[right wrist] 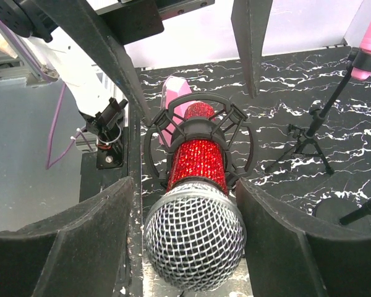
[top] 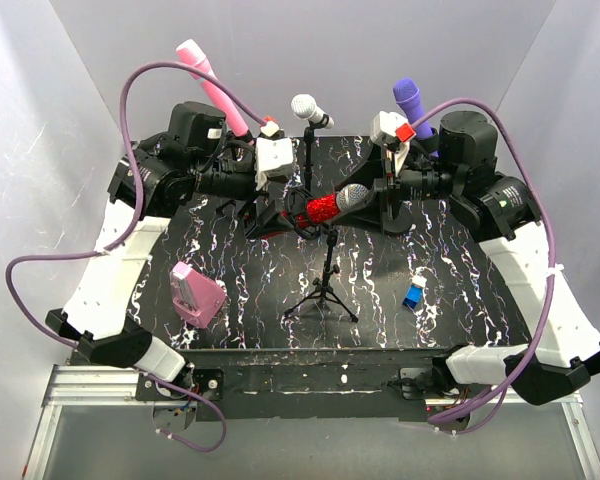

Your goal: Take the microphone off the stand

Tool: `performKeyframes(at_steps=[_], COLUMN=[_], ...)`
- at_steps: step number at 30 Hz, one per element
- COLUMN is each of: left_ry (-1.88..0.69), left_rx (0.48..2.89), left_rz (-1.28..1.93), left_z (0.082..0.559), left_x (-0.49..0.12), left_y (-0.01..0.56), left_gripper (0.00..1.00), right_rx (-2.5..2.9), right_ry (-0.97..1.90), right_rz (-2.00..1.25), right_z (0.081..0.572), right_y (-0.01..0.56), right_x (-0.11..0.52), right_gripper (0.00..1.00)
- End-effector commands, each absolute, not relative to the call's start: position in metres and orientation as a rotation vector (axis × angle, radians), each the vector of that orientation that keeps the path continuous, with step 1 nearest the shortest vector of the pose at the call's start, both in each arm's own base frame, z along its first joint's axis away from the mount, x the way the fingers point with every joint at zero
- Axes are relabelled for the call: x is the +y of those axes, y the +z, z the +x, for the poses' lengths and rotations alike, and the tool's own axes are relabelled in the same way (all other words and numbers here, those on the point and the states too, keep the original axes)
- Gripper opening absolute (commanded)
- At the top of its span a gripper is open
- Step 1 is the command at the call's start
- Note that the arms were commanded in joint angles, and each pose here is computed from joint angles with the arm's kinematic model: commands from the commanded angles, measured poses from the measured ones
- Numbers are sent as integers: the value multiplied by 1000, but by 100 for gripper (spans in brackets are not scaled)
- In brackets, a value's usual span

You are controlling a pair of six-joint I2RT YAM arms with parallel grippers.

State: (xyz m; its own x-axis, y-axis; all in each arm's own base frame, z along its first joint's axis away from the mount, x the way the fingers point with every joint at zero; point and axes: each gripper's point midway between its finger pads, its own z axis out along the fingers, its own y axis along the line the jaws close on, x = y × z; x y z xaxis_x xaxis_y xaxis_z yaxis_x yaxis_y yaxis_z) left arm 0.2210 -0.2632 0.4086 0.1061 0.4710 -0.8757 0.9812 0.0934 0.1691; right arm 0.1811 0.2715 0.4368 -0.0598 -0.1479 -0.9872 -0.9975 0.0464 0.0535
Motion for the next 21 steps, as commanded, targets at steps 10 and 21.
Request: performKeyframes(at_steps=[10,21], left_ry=[-810,-771], left_rx=[1499,1450], left_rz=[1542,1542], left_z=[214,217], left_x=[-273,-276], left_y=[396,394], left_gripper=[98,98], right_rx=[1415,1420], right_ry=[1115,1135], right_rz=[-1210,-1206], right_z=[190,194], right_y=[433,433], right_x=[277,281], right_gripper=[83,70])
